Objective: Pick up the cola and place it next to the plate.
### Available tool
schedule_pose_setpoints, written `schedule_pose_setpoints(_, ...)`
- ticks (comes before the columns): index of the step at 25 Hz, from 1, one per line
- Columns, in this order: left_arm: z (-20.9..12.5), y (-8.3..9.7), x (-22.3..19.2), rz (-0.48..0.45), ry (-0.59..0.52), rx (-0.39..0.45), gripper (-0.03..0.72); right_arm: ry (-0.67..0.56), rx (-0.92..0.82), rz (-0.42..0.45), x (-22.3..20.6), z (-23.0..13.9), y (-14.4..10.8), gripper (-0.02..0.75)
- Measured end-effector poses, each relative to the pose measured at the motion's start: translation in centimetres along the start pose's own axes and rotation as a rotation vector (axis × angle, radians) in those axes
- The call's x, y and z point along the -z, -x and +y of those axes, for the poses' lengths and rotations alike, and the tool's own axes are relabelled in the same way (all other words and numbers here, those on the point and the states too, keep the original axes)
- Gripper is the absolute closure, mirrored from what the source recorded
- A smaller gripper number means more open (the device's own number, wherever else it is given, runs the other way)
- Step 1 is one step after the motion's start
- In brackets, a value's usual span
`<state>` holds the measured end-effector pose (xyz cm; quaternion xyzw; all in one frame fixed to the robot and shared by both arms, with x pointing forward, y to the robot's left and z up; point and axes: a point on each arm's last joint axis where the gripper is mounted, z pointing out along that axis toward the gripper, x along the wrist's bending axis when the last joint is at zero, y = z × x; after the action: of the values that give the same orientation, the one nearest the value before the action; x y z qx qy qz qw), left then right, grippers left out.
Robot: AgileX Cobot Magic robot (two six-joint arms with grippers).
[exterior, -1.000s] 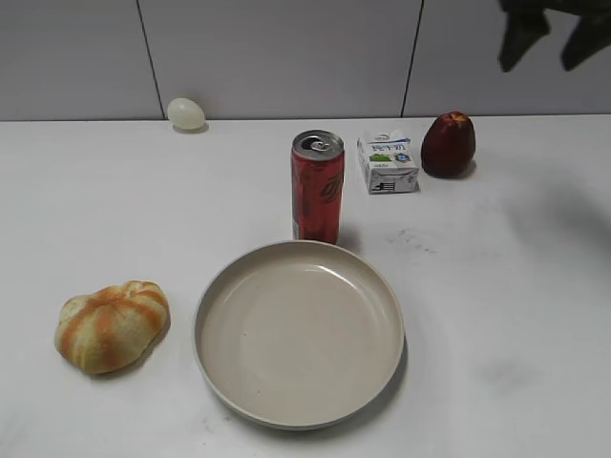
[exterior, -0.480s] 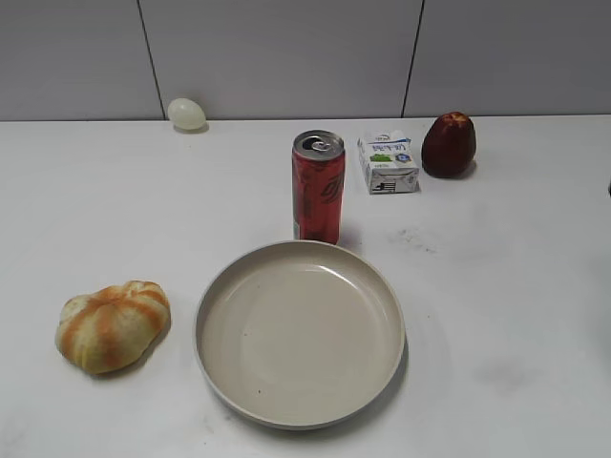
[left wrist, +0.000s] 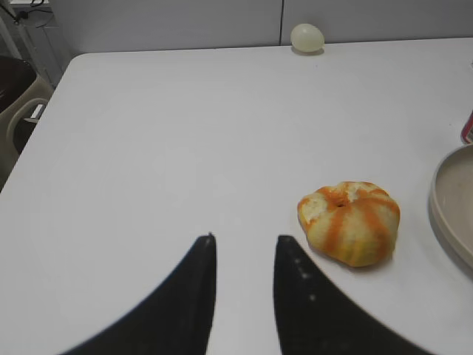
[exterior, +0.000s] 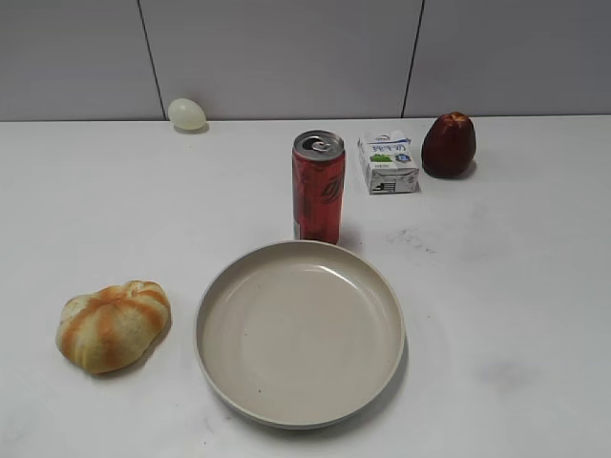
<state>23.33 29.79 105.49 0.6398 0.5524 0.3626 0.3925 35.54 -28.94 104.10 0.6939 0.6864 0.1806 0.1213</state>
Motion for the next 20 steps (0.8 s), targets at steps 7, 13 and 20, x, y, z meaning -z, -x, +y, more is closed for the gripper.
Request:
schedule_pose_setpoints(7, 0.0, 0.0, 0.0, 0.0, 0.0, 0.0, 0.47, 0.359, 0.026, 0.01, 3.7, -5.3, 0.1, 0.176)
schedule_pose_setpoints(13, 0.0, 0.0, 0.0, 0.0, 0.0, 0.0, 0.472, 0.591, 0.048, 0.001, 5.6, -9.0, 0.3, 0.176)
schedule_pose_setpoints(20, 0.0, 0.0, 0.0, 0.001, 0.0, 0.0, 0.472, 0.686, 0.054, -0.001, 6.1, -10.5, 0.4, 0.177)
